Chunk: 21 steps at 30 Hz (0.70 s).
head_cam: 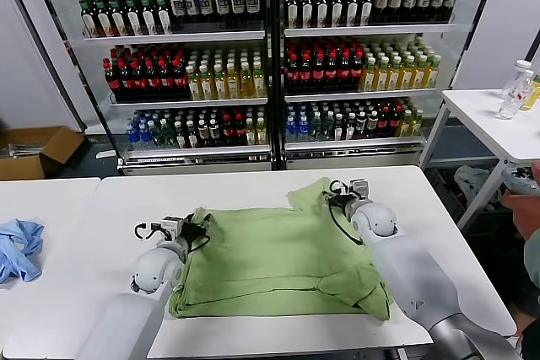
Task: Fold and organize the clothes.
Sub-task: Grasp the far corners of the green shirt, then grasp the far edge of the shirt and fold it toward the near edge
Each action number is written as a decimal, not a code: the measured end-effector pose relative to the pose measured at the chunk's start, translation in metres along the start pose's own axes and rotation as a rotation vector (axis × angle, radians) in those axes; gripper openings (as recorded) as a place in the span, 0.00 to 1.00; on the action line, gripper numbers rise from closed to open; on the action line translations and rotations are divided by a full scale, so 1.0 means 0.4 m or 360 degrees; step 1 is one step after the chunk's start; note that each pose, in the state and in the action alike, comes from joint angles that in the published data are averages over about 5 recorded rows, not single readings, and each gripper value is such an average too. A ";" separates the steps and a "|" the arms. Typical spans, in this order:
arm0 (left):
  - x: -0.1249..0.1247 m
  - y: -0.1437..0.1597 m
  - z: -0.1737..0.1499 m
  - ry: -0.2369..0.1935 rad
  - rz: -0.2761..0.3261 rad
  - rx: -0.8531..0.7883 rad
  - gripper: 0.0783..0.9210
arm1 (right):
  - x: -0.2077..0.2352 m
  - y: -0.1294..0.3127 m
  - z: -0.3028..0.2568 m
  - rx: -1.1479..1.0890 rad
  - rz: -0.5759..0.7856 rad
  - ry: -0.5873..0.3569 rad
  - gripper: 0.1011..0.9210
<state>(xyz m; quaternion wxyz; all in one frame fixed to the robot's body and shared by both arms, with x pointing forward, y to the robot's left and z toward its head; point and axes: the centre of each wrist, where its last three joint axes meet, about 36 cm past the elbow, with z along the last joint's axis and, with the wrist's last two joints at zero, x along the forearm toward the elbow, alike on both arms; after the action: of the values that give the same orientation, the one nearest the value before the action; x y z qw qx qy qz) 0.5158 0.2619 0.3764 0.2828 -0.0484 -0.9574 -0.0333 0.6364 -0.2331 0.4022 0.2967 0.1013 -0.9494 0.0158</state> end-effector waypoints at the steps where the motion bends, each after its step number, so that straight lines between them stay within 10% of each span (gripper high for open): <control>1: 0.002 0.001 0.002 0.0001 0.0007 0.0006 0.33 | -0.001 -0.001 0.001 -0.0001 -0.0003 -0.0003 0.31; 10: 0.023 0.016 0.011 -0.0025 0.0060 0.0084 0.04 | 0.032 -0.006 -0.005 -0.0016 -0.0055 -0.0081 0.02; 21: 0.088 0.045 0.001 -0.0096 0.0095 0.0167 0.01 | 0.143 -0.013 -0.013 -0.0052 -0.0112 -0.0263 0.01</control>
<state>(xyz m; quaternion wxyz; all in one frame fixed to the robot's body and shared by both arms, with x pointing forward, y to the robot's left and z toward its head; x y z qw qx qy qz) 0.4884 0.2822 0.3959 0.2569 -0.0631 -0.9640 0.0269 0.5946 -0.2484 0.4386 0.2193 0.1306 -0.9667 -0.0186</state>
